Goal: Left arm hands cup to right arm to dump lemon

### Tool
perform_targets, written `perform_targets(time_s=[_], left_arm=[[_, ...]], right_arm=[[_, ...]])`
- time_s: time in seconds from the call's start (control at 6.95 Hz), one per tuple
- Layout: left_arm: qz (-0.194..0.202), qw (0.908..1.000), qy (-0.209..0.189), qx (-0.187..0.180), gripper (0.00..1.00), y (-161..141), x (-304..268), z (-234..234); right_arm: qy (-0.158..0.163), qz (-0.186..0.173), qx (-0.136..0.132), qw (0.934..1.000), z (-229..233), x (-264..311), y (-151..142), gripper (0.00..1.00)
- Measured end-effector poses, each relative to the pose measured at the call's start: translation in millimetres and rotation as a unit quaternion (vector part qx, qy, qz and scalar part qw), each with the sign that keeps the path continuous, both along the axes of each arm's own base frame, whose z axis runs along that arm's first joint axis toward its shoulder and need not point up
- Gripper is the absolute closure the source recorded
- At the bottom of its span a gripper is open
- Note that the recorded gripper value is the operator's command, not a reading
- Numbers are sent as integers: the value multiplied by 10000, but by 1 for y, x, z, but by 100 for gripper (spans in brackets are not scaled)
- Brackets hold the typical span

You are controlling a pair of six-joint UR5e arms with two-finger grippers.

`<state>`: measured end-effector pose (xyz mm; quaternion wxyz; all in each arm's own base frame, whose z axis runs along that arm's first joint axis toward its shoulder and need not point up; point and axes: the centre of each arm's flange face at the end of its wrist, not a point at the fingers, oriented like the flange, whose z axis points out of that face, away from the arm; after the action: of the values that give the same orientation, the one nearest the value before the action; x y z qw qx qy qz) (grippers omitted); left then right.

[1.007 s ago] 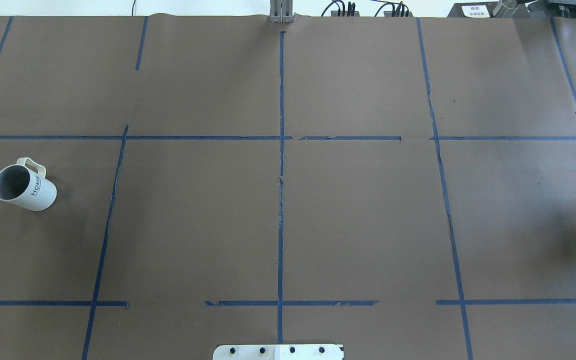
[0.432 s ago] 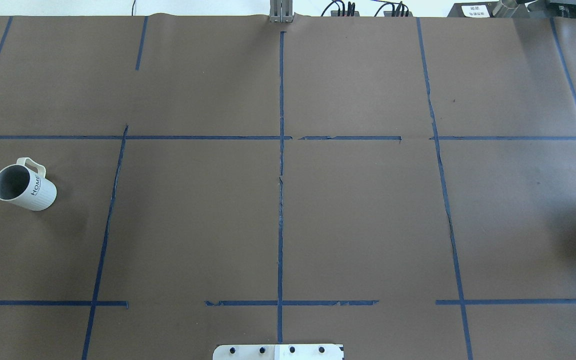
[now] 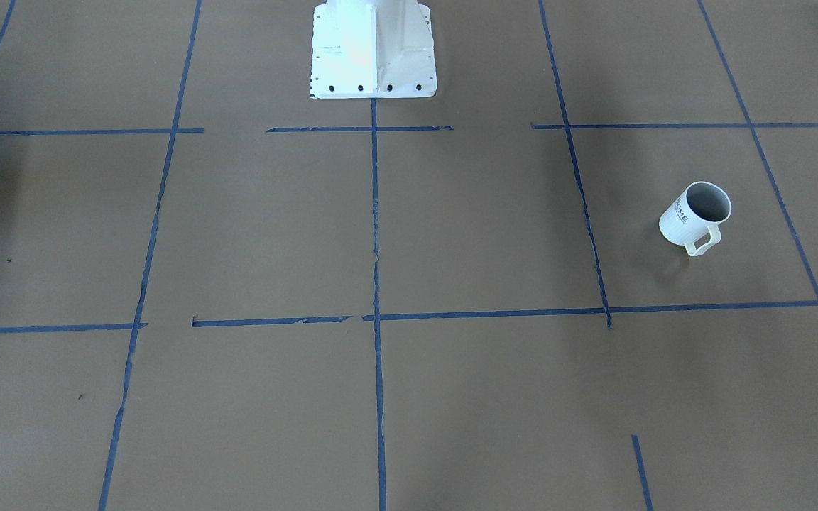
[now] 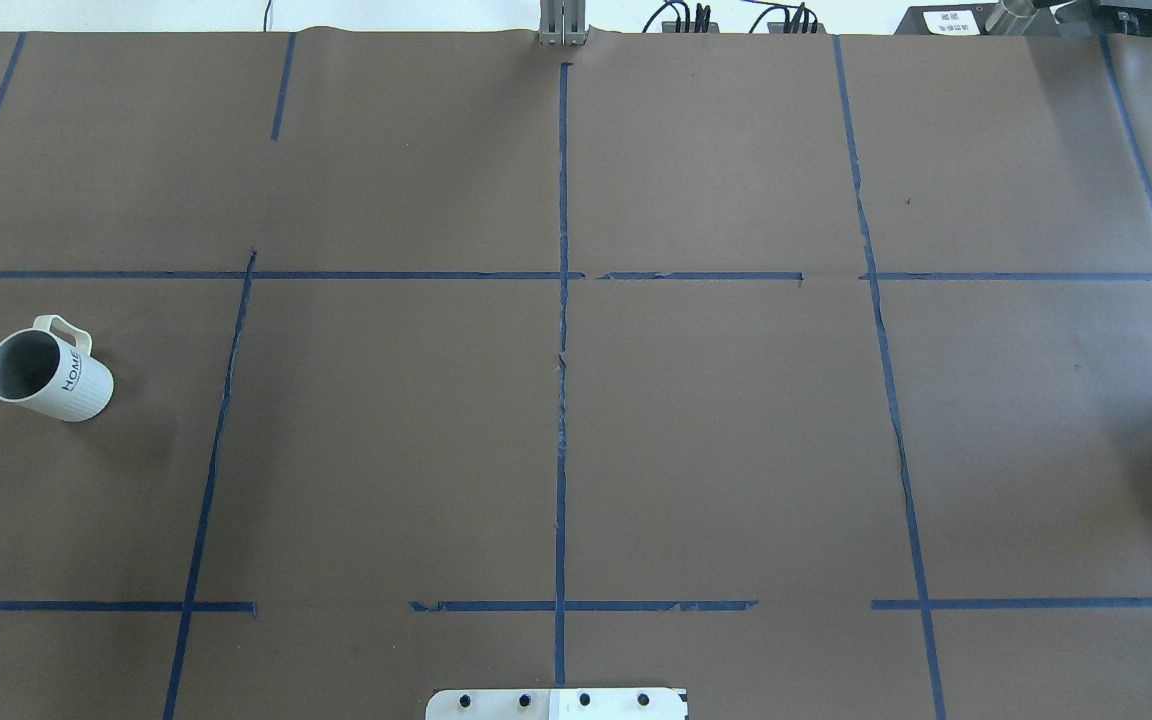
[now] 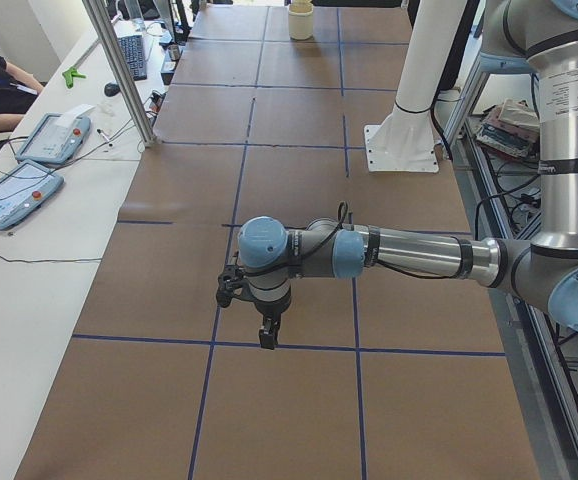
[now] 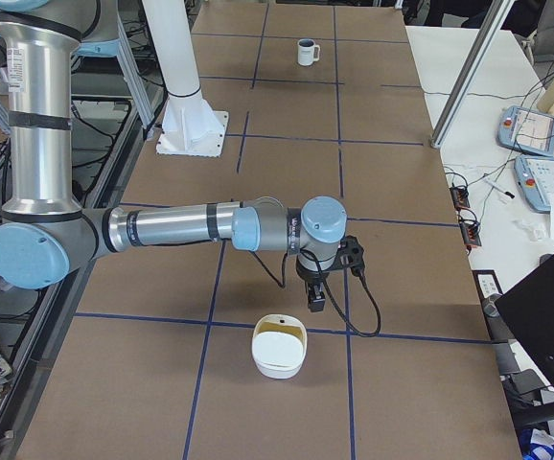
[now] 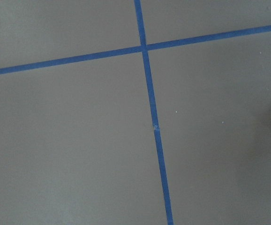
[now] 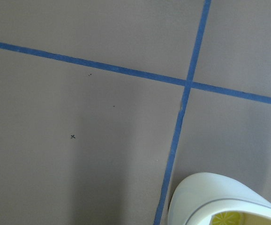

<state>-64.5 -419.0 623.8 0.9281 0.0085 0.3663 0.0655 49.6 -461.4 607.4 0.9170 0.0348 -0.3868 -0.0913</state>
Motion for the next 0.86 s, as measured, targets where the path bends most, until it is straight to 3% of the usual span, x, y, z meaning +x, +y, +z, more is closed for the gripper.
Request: perform_targets(time_s=[0.86], left_arm=[[-181,9995,208,-128,0,28,-10,4]], right_arm=[[129,169,-134,9997,5,6,12,0]])
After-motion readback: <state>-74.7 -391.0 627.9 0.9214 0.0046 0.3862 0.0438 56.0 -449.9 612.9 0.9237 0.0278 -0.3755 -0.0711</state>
